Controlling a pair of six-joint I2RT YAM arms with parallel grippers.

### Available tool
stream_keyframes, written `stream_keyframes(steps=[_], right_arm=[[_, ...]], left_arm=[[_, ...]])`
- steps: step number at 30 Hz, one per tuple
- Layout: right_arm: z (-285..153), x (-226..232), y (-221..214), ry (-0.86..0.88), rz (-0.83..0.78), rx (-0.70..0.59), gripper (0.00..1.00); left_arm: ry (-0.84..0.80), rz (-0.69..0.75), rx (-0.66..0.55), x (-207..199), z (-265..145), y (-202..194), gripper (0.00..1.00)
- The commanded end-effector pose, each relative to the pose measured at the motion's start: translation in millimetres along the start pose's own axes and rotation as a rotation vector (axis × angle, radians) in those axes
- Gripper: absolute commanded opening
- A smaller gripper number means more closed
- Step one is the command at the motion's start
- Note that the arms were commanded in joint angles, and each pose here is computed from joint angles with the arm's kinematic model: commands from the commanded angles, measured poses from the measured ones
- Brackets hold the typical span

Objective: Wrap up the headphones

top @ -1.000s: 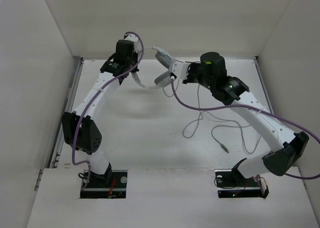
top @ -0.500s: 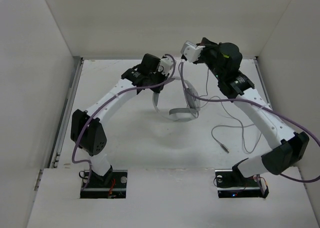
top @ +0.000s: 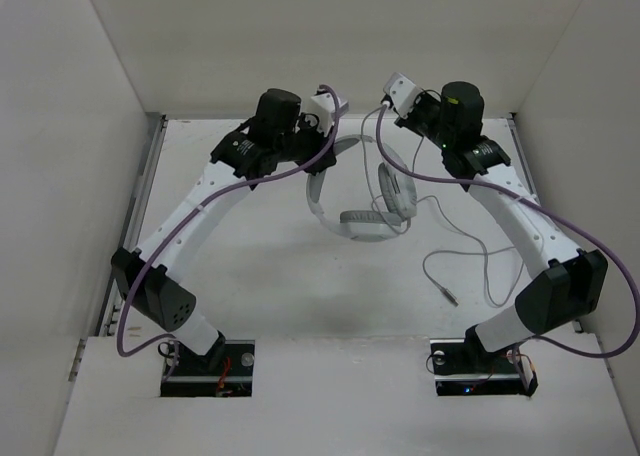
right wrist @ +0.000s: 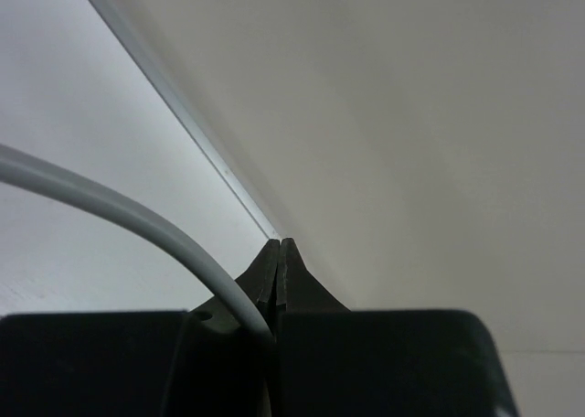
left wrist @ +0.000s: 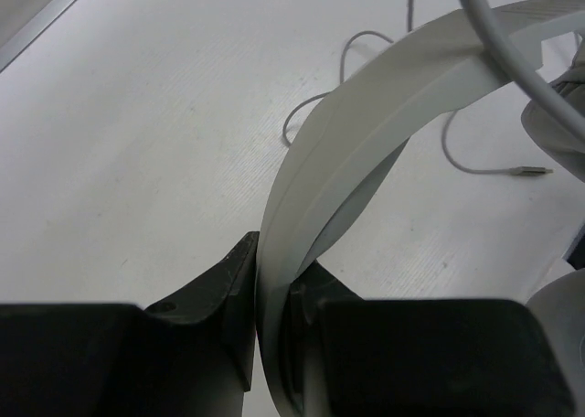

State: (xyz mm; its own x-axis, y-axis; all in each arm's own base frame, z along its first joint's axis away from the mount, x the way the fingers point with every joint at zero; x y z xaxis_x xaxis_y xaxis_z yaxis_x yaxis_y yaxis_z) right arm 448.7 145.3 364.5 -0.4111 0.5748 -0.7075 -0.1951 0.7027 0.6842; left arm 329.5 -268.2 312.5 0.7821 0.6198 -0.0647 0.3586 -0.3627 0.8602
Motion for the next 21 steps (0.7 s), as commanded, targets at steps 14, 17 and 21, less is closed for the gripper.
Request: stream_keyframes(steps=[14, 17, 21], right_arm=[[-4, 15, 17, 0.054, 0.262, -0.074, 0.00], [-3, 24, 11, 0.076, 0.282, -0.059, 0.00], [0, 51, 5, 0.164, 0.382, -0.056, 0.00]], left_arm=[[-0.042, -0.051, -0.222, -1, -56, 62, 0.00], [-0.047, -0.050, -0.240, -3, -61, 68, 0.00], [-0.067, -0.076, -0.306, -1, -74, 90, 0.00]])
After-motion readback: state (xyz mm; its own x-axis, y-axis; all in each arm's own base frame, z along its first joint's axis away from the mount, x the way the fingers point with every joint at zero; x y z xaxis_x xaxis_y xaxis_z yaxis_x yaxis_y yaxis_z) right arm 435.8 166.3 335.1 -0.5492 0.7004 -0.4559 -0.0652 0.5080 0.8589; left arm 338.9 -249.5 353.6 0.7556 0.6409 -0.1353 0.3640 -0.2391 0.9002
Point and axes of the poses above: each gripper's point midway between its finger pads, its own z axis out along the fingers, its own x axis along the line the jaws close on, y = z × x, the point moved 2 cm from there along -z, back along the fingers, and after that the axes turned 1 degree about z, right-handed, at the moved point
